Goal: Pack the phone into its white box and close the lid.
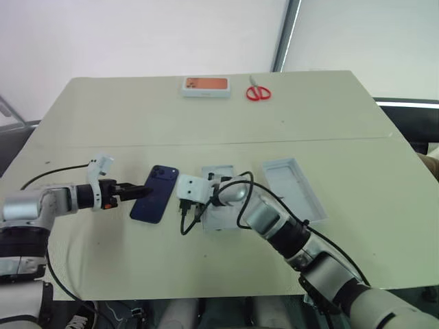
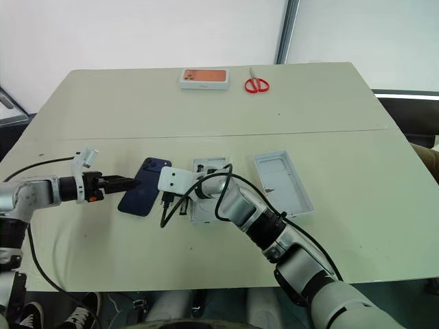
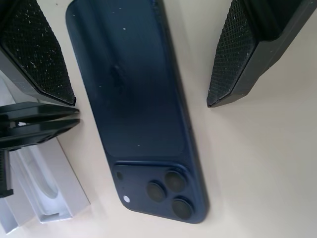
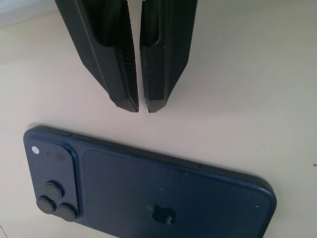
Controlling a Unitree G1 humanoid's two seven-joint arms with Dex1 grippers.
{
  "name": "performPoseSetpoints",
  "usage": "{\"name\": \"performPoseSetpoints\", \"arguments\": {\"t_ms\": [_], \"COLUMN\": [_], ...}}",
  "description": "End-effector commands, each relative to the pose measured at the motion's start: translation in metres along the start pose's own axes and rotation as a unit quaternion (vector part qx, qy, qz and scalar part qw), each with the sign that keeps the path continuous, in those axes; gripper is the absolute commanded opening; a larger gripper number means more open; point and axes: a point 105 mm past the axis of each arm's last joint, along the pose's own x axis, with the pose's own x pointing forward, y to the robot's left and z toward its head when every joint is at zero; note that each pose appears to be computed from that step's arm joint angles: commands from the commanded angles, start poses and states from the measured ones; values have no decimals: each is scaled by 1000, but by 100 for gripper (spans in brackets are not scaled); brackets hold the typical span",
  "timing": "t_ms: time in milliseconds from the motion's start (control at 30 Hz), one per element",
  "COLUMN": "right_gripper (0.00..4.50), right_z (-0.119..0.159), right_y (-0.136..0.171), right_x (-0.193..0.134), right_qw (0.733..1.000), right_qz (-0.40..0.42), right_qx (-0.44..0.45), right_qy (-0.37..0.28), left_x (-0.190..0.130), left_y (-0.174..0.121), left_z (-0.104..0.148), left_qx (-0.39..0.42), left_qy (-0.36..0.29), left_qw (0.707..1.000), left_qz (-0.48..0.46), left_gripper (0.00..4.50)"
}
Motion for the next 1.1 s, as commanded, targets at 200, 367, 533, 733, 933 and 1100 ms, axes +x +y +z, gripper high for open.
{"name": "performPoseSetpoints", "arguments": {"t_ms": [200,367,533,733,933,1100], "right_gripper": [32,32,32,32,27,27], "right_z": [11,8,5,5,0,0], "right_y": [-4,-6,-8,-9,-10,-11], "right_x": [-1,-4,-5,-4,-7,-8], "right_qw": [1000,1000,1000,1000,1000,1000], "right_qz": [-6,-10,-13,-17,-22,-23], "right_qx": [-13,-10,-14,-12,-14,-13], "right_qy": [-9,-6,-2,-2,4,3], "left_x": [41,51,59,60,52,48], "left_y": [-22,-34,-52,-59,-42,-42], "left_z": [-59,-56,-47,-37,-28,-27], "left_qx": [-78,-94,-133,-127,-149,-160], "left_qy": [104,99,92,84,50,43], "left_qw": [990,987,980,981,983,981], "left_qz": [-60,-83,-119,-119,-91,-99], "left_gripper": [450,450,450,450,392,156]}}
